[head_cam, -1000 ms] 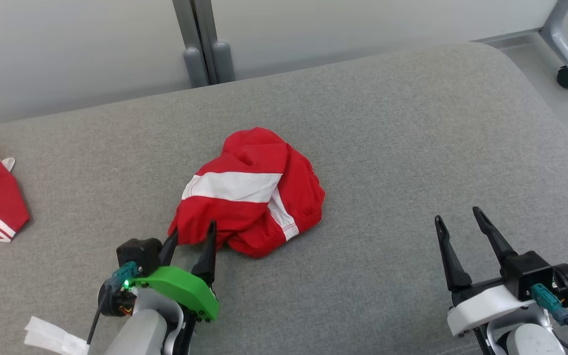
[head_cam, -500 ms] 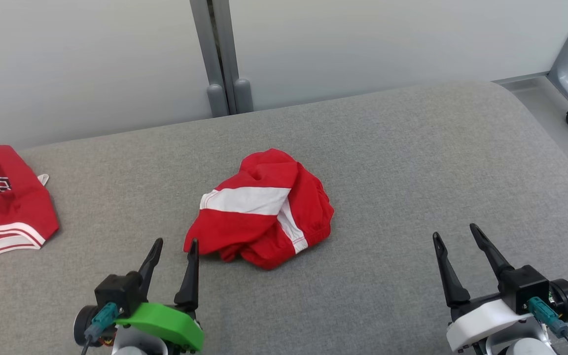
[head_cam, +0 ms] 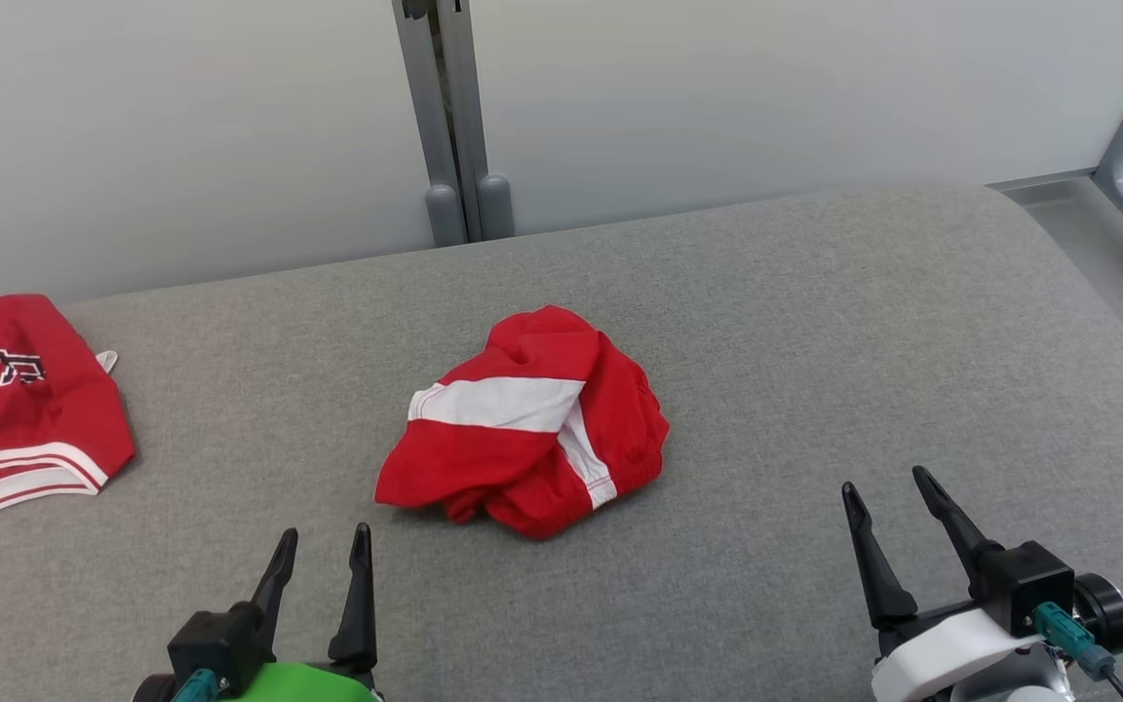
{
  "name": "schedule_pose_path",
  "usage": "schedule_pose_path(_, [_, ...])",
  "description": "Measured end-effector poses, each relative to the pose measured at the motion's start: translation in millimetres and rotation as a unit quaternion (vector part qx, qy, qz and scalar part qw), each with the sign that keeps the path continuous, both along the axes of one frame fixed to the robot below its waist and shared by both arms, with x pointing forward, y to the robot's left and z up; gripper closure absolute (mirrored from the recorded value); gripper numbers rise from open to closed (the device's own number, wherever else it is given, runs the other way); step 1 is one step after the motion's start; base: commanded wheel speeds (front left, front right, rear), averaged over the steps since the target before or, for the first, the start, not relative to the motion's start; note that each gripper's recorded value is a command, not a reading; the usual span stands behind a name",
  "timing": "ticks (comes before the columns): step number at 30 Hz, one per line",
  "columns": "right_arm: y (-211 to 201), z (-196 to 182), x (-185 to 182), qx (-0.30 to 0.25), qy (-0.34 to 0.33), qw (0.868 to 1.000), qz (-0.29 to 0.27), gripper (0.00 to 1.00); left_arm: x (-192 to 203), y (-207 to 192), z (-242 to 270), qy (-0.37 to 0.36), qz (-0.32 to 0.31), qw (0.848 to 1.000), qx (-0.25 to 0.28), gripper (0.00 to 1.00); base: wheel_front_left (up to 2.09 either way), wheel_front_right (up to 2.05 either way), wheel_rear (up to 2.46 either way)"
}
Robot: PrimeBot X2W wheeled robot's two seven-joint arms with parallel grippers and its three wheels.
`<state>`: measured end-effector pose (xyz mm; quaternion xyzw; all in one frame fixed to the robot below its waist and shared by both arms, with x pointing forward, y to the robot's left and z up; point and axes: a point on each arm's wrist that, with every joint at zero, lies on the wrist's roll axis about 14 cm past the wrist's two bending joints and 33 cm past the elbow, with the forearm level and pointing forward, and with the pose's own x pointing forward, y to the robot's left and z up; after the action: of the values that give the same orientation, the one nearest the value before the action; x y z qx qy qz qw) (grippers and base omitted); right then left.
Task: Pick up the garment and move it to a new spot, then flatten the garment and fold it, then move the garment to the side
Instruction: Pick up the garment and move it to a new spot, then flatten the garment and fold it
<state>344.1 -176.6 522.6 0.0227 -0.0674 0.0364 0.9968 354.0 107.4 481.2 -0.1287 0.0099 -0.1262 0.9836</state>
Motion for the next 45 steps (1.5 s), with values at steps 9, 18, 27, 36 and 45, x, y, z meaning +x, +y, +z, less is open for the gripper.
schedule_pose_path(9, [3, -3, -1, 0.005, 0.005, 1.000, 0.005, 0.00, -4, 3, 0, 0.000, 0.007, 1.000, -0.004, 0.00, 0.00, 0.00, 0.00])
schedule_pose_path(18, [5, -4, 0, 0.006, 0.006, 1.000, 0.007, 0.00, -3, 7, 0, 0.002, 0.014, 1.000, -0.008, 0.00, 0.00, 0.00, 0.00])
schedule_pose_path(27, [5, -5, 2, 0.005, 0.009, 1.000, 0.007, 0.00, -6, 14, -6, 0.012, 0.026, 0.999, -0.015, 0.00, 0.00, 0.00, 0.00])
schedule_pose_path(36, [10, -9, 7, 0.015, 0.015, 1.000, 0.016, 0.00, -7, 14, -9, 0.016, 0.027, 0.999, -0.019, 0.00, 0.00, 0.00, 0.00])
schedule_pose_path(45, [66, -41, 26, 0.120, 0.082, 0.985, 0.089, 0.00, -9, 23, -13, 0.023, 0.042, 0.999, -0.020, 0.00, 0.00, 0.00, 0.00])
